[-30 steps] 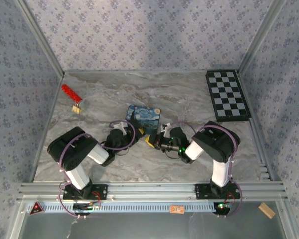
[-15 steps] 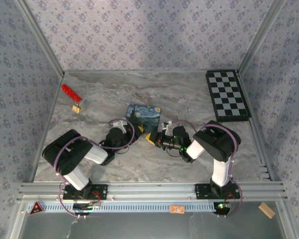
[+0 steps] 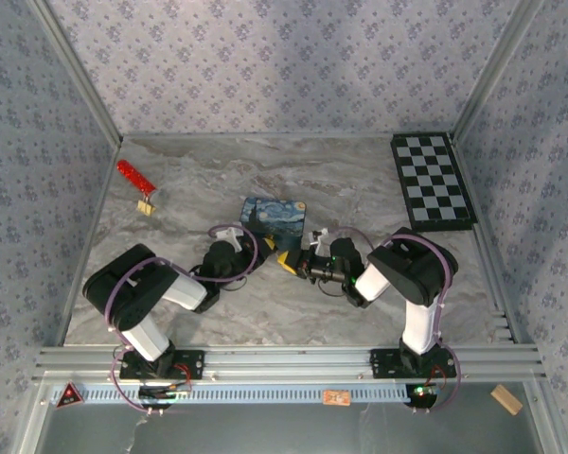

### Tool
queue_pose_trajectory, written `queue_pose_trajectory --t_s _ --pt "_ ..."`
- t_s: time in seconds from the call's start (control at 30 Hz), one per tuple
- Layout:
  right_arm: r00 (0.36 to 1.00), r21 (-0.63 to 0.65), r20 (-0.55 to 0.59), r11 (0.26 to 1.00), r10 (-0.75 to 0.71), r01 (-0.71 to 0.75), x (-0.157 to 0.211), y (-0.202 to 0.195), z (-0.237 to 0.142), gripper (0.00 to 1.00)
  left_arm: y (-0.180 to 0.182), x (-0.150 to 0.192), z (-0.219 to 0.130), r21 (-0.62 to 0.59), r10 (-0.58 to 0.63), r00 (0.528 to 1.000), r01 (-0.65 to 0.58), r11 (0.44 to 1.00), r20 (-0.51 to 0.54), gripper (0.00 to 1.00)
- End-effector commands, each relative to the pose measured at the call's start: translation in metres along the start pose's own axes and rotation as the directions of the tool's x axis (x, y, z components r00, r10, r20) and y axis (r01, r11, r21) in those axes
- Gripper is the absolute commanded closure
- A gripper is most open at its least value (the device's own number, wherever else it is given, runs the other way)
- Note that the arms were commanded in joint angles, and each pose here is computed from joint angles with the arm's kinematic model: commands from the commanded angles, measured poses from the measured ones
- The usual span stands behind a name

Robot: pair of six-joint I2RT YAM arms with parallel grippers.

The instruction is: Unlock the padlock with the key

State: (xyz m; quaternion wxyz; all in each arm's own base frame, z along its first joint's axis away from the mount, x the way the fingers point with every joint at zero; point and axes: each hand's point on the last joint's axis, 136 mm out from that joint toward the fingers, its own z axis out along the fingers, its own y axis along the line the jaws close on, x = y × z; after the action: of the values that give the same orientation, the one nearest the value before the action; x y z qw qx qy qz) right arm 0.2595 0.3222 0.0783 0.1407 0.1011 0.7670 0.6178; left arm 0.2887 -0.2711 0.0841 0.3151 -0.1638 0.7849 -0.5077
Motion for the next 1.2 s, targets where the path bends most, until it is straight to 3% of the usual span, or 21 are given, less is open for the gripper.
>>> queue_pose_trajectory --t_s 0.0,0.2,0.37,0.5,0.57,0.9,1.17 --pt "0.993 -0.072 0.059 0.992 -0.104 0.108 -0.019 0.037 0.01 1.0 -0.055 0.038 0.002 0.219 0.062 0.984 -0.025 0.975 -0.164 1.0" --pt "0.973 0.059 0.102 0.977 -0.208 0.203 -0.033 0.026 -0.008 1.0 -0.069 0.04 0.002 0.263 0.065 0.981 -0.015 0.965 -0.181 1.0" --pt "0.968 -0.069 0.071 0.967 -0.24 0.245 -0.032 0.055 -0.006 1.0 -0.077 0.043 -0.001 0.267 0.081 0.978 -0.027 0.963 -0.193 1.0" --pt "0.932 0.097 0.059 0.932 -0.356 0.35 -0.025 0.041 -0.009 1.0 -0.085 0.045 -0.001 0.285 0.092 0.975 -0.031 0.958 -0.204 1.0" --pt "0.92 0.118 0.071 0.919 -0.385 0.375 -0.027 0.046 -0.015 1.0 -0.087 0.048 0.0 0.291 0.097 0.972 -0.031 0.956 -0.215 1.0" --pt "0.965 -0.108 0.137 0.965 -0.225 0.24 -0.044 0.077 -0.026 1.0 -0.105 0.053 0.001 0.348 0.12 0.967 -0.035 0.937 -0.225 1.0" --pt "0.969 -0.142 0.149 0.966 -0.197 0.218 -0.047 0.09 -0.032 1.0 -0.114 0.054 -0.003 0.382 0.141 0.964 -0.045 0.923 -0.225 1.0"
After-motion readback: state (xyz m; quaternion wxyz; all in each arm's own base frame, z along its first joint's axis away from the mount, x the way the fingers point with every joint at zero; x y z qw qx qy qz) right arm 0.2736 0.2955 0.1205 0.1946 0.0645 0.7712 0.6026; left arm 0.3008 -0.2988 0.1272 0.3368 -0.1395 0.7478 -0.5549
